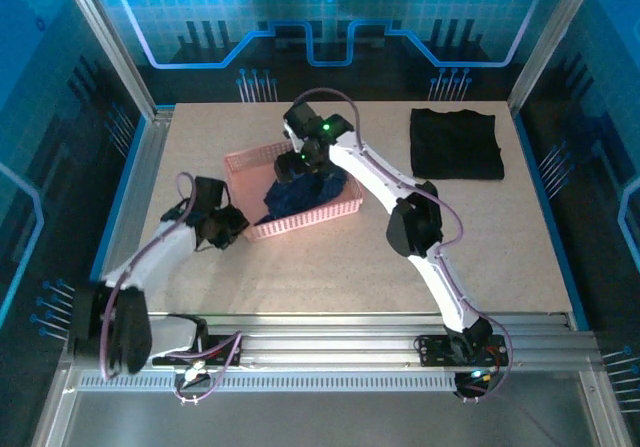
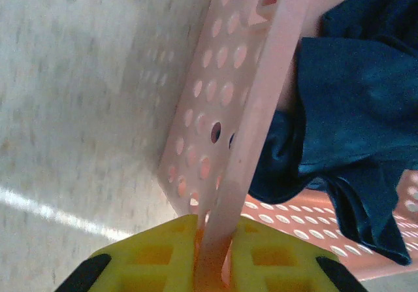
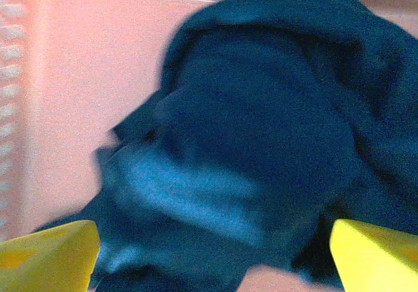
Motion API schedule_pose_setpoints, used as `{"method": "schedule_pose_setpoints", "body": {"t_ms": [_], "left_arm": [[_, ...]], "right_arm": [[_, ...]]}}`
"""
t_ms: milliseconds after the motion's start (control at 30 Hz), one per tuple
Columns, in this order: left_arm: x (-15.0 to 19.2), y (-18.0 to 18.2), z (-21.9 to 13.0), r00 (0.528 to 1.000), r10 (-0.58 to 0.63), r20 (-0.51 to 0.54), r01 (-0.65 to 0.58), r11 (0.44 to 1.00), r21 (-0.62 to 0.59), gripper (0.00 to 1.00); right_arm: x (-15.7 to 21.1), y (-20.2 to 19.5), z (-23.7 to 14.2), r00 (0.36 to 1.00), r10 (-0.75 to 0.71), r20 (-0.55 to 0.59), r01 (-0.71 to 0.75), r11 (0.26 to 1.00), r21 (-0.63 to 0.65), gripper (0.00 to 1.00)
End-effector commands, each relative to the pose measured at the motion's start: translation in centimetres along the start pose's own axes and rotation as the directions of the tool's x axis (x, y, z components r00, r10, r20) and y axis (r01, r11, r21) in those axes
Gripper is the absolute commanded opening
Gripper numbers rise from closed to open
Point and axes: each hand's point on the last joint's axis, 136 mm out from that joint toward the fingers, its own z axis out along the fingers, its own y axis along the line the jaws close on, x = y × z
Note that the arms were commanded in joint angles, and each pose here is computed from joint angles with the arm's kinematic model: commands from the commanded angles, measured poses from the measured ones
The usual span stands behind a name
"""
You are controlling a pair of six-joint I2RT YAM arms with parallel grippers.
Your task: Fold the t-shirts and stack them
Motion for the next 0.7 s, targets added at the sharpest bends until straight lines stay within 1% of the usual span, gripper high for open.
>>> {"method": "schedule_pose_setpoints", "body": {"t_ms": [0,67,100,133,167,200,233,267,333,367,400,467,567,633,667], "left_arm": [[1.7,0.6,-1.5,0.986,-0.164,0.000,0.164,0.986,0.035,0.22],[2.4,-0.2,-2.7,0.988,-0.151,-0.001,0.151,0.985,0.080,0.27],[2.5,-0.8,-3.3,0.990,-0.142,0.003,0.141,0.985,0.101,0.32],[2.4,-1.3,-3.9,0.991,-0.132,0.008,0.130,0.984,0.119,0.36],[2.3,-2.0,-4.6,0.993,-0.116,0.014,0.113,0.984,0.139,0.40],[2.0,-2.7,-5.3,0.995,-0.092,0.026,0.087,0.984,0.154,0.45],[1.6,-3.4,-5.9,0.997,-0.060,0.042,0.053,0.986,0.156,0.51],[1.0,-4.1,-6.7,0.997,-0.024,0.069,0.013,0.988,0.152,0.54],[-0.6,-5.1,-7.9,0.990,0.064,0.128,-0.078,0.992,0.103,0.61],[-1.5,-5.6,-8.3,0.983,0.098,0.152,-0.111,0.991,0.078,0.63],[-2.6,-6.4,-8.8,0.976,0.128,0.176,-0.142,0.988,0.065,0.65],[-5.1,-7.8,-9.2,0.962,0.183,0.205,-0.196,0.979,0.048,0.70],[-9.1,-10.3,-9.0,0.936,0.286,0.205,-0.293,0.956,0.004,0.75],[-11.4,-11.9,-8.4,0.899,0.389,0.202,-0.387,0.921,-0.050,0.76],[-12.4,-13.0,-8.1,0.870,0.449,0.201,-0.446,0.893,-0.065,0.77]], "right_arm": [[2.2,-1.8,2.3,0.996,0.064,-0.059,-0.056,0.990,0.126,0.91],[3.0,-2.4,3.8,0.993,0.086,-0.079,-0.073,0.986,0.149,0.86],[3.1,-2.6,4.2,0.993,0.092,-0.079,-0.078,0.984,0.158,0.82],[3.0,-2.7,4.4,0.993,0.094,-0.073,-0.081,0.983,0.166,0.73],[2.6,-2.8,4.4,0.994,0.098,-0.058,-0.087,0.983,0.164,0.61],[2.0,-2.6,4.2,0.994,0.100,-0.035,-0.094,0.984,0.150,0.52],[1.2,-2.2,3.6,0.996,0.094,-0.007,-0.092,0.988,0.124,0.44],[0.4,-1.9,2.9,0.996,0.088,0.017,-0.089,0.991,0.101,0.35],[-1.5,-1.0,0.1,0.994,0.075,0.080,-0.078,0.996,0.044,0.11],[-2.5,-0.6,-1.7,0.991,0.072,0.114,-0.074,0.997,0.012,0.04],[-3.6,0.0,-4.0,0.985,0.068,0.156,-0.063,0.997,-0.033,0.00],[-5.4,1.3,-9.3,0.967,0.049,0.251,-0.021,0.993,-0.115,0.00],[-6.8,2.1,-18.0,0.924,0.026,0.381,0.056,0.978,-0.202,0.00],[-6.8,2.0,-23.3,0.895,0.027,0.446,0.088,0.968,-0.235,0.00],[-6.7,1.7,-26.2,0.876,0.031,0.482,0.102,0.964,-0.247,0.00]]}}
